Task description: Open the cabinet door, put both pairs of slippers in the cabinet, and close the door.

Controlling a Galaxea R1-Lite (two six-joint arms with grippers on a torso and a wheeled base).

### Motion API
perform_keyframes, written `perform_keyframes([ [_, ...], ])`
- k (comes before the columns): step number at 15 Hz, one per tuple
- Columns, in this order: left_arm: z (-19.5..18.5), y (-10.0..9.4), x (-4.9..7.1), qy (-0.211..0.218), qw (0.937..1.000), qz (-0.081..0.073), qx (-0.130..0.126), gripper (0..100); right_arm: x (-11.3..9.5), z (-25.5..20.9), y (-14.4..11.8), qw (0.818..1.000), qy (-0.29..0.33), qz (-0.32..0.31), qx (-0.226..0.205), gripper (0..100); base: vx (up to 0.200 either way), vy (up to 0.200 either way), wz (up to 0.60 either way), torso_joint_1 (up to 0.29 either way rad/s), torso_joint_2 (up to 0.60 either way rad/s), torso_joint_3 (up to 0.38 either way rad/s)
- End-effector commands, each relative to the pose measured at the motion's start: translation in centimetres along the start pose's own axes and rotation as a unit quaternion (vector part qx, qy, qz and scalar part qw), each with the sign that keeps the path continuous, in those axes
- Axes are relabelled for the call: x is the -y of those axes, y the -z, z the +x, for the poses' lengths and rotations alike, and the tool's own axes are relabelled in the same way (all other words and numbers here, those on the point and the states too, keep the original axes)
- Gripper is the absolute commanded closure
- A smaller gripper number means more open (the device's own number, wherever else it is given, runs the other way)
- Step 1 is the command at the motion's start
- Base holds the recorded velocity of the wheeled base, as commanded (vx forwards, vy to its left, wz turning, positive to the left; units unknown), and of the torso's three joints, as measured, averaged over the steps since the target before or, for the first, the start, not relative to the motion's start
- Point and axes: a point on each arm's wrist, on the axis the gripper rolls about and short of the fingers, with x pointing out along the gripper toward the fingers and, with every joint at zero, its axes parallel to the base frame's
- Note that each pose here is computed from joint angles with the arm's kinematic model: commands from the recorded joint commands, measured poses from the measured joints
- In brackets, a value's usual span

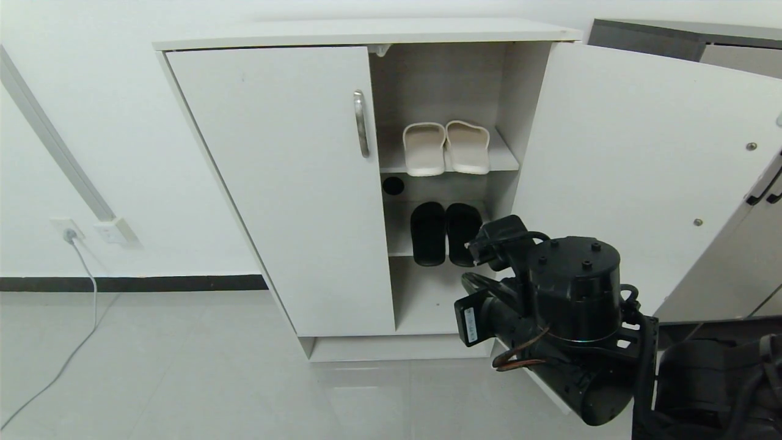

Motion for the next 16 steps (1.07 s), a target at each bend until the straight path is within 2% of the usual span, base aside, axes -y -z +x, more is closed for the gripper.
perform_keyframes([
  [1,0.01,0.00,0.00,0.000,1.0000,0.000,0.000,100,-0.03,0.10,0.11,1.000,0.001,-0.001,-0.002,100,0.000,0.000,0.00,0.000,0.00,0.000],
  [5,0.01,0.00,0.00,0.000,1.0000,0.000,0.000,100,0.03,0.02,0.31,1.000,0.003,-0.002,-0.004,100,0.000,0.000,0.00,0.011,-0.19,-0.288],
  [9,0.01,0.00,0.00,0.000,1.0000,0.000,0.000,100,0.11,-0.11,0.13,1.000,0.004,0.000,-0.001,100,0.000,0.000,0.00,0.052,-0.52,-0.362],
  [16,0.01,0.00,0.00,0.000,1.0000,0.000,0.000,100,0.08,-0.04,0.43,1.000,0.004,-0.004,-0.006,100,0.000,0.000,0.00,0.129,-0.46,-0.337],
])
